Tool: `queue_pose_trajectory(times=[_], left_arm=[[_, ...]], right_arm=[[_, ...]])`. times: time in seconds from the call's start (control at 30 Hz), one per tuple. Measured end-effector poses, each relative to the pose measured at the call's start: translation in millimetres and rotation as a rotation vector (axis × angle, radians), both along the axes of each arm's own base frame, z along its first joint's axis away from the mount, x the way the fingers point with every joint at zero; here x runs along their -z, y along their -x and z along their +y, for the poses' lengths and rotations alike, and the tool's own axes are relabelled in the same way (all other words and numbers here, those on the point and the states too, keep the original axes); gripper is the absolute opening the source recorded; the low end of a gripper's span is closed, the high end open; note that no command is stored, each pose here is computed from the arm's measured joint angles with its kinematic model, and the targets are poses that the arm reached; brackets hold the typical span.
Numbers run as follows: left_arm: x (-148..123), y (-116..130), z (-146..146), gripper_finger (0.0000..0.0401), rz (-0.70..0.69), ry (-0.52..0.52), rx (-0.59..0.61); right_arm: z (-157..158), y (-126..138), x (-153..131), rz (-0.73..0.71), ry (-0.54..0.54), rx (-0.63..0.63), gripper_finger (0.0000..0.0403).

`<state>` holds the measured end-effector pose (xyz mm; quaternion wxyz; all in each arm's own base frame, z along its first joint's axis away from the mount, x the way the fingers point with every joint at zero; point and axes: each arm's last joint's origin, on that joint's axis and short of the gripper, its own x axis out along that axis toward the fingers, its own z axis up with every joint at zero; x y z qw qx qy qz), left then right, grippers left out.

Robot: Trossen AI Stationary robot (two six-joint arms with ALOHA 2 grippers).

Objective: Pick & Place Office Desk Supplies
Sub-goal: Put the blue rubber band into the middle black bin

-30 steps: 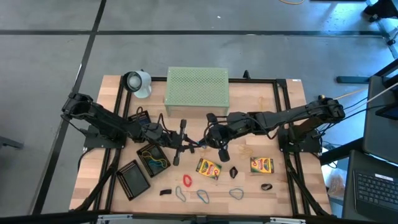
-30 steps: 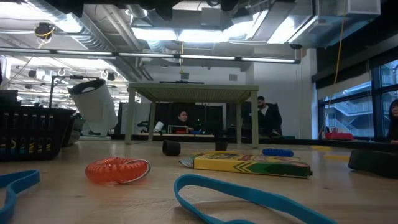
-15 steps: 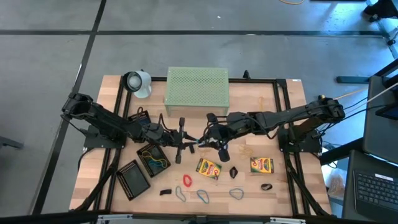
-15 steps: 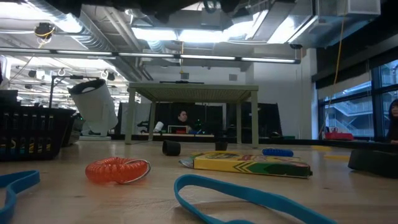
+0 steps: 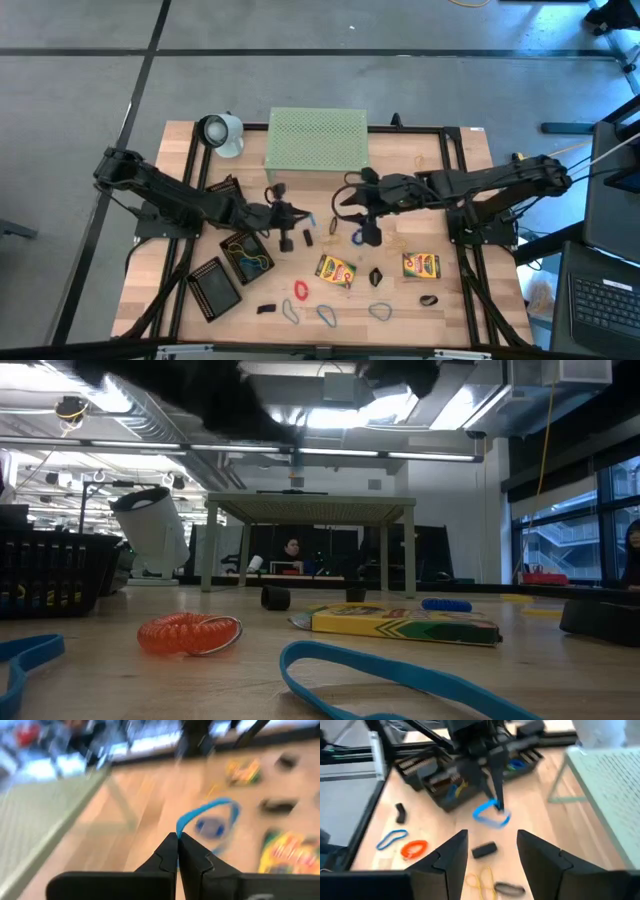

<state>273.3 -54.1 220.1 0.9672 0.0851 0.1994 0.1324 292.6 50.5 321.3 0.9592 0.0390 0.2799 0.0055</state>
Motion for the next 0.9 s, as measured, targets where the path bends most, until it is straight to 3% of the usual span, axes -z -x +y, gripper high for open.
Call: queue_pose_trajectory(times=[0.33,0.53,0.9], left_arm=[[-9,86,16,0.0003,0.342,0.357,-0.248],[-10,126,23,0.0002,0.447,0.47,-0.457],[-5,133,2,0.0003,0.675,0.648,-0.269]], right_arm=[[-5,9,11,0.139,0.063,0.101,0.0154],[-6,9,11,0.134,0.082,0.124,0.0146],[-5,9,11,0.133,0.084,0.122,0.0137]])
